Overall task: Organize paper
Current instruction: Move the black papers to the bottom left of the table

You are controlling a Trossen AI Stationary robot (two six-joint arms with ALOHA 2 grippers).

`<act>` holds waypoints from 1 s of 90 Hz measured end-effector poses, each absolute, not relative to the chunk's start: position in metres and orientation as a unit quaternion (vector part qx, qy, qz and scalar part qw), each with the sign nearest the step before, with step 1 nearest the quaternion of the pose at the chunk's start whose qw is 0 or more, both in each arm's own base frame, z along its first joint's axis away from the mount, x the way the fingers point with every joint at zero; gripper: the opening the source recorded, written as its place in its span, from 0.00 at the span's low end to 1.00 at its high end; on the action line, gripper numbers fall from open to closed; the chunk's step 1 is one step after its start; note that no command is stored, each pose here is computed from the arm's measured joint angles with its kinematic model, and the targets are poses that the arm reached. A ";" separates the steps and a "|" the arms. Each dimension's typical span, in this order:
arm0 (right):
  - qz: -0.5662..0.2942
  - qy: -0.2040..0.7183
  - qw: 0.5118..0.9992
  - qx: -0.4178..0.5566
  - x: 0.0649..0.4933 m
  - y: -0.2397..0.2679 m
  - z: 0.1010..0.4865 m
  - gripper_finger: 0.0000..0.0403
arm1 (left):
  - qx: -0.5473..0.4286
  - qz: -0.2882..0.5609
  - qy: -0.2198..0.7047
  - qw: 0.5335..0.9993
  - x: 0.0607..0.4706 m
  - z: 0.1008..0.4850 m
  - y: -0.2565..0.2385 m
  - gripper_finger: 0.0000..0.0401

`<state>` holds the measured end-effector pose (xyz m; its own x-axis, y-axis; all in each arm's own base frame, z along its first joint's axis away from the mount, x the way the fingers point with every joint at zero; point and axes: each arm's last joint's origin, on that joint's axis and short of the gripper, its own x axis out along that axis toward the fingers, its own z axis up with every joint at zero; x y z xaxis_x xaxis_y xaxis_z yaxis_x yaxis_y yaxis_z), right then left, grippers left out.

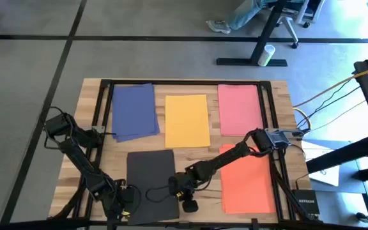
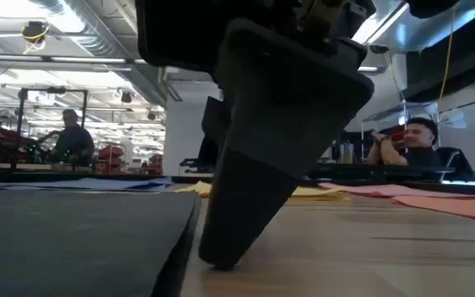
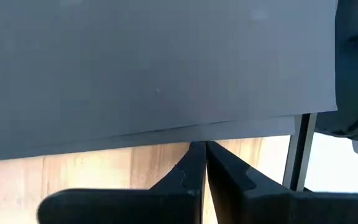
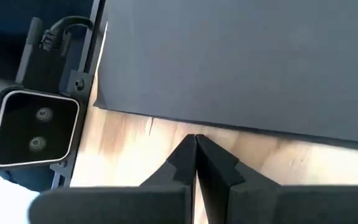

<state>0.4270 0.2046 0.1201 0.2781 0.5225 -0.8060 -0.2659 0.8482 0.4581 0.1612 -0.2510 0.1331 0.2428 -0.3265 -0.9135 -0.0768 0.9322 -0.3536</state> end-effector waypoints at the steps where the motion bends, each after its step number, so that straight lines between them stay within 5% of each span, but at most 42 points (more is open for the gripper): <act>1: 0.249 0.548 0.790 0.117 0.427 0.205 0.120 0.00 | -0.165 -0.081 0.610 0.770 0.161 0.133 -0.251 0.00; 27: 0.247 0.545 0.796 0.094 0.428 0.201 0.120 0.00 | -0.154 -0.088 0.617 0.766 0.153 0.145 -0.257 0.00; 51: 0.245 0.509 0.820 0.093 0.440 0.190 0.118 0.00 | -0.142 -0.082 0.552 0.818 0.155 0.178 -0.246 0.00; 90: 0.250 0.497 0.825 0.098 0.445 0.184 0.118 0.00 | -0.102 -0.074 0.552 0.825 0.169 0.178 -0.230 0.00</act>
